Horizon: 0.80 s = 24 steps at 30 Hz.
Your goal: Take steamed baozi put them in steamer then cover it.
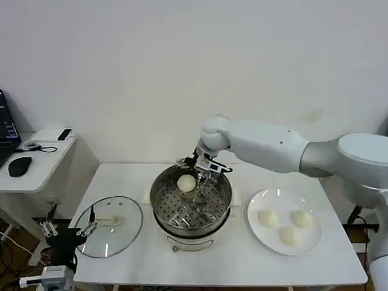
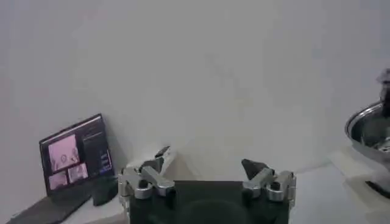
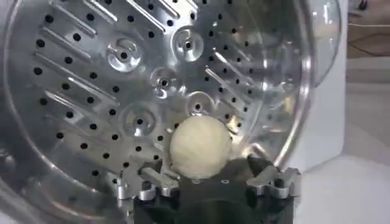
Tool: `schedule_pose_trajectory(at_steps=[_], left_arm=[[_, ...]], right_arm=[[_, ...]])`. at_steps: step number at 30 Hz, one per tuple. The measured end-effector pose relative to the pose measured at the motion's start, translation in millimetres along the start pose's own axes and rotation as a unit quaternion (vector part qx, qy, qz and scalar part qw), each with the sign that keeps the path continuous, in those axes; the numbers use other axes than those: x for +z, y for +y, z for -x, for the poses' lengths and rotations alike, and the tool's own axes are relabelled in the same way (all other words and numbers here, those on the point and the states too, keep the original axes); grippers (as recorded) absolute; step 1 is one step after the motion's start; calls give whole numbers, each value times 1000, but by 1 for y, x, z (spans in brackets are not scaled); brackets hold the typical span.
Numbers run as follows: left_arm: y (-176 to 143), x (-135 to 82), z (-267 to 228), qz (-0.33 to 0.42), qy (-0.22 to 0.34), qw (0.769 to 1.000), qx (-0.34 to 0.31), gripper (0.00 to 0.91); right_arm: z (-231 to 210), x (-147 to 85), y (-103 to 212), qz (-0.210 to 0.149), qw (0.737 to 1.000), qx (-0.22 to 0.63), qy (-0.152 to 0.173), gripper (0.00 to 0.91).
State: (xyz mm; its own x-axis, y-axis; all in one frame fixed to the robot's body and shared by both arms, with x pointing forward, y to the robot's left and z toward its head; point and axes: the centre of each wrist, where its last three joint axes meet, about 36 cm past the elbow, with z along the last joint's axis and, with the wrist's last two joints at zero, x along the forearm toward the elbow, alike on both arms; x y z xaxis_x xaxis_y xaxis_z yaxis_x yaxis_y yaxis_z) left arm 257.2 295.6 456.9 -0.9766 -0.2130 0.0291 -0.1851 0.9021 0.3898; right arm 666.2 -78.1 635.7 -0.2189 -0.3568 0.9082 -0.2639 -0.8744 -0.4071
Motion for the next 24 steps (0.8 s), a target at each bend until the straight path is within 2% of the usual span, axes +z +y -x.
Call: schedule_pose_trajectory(at_steps=[5, 8, 17, 24], left_arm=[[2, -3, 3, -3, -2, 1000, 6, 907], [2, -3, 6, -3, -3, 1000, 10, 907], [-3, -4, 12, -2, -9, 1000, 26, 907], [-11, -3, 15, 2, -11, 999, 40, 907]], right_arm=[[-43, 3, 24, 63, 998, 16, 19, 907], [-64, 4, 50, 104, 994, 20, 36, 907], [-94, 1, 165, 254, 964, 9, 78, 907], [-87, -10, 241, 354, 931, -18, 89, 907]])
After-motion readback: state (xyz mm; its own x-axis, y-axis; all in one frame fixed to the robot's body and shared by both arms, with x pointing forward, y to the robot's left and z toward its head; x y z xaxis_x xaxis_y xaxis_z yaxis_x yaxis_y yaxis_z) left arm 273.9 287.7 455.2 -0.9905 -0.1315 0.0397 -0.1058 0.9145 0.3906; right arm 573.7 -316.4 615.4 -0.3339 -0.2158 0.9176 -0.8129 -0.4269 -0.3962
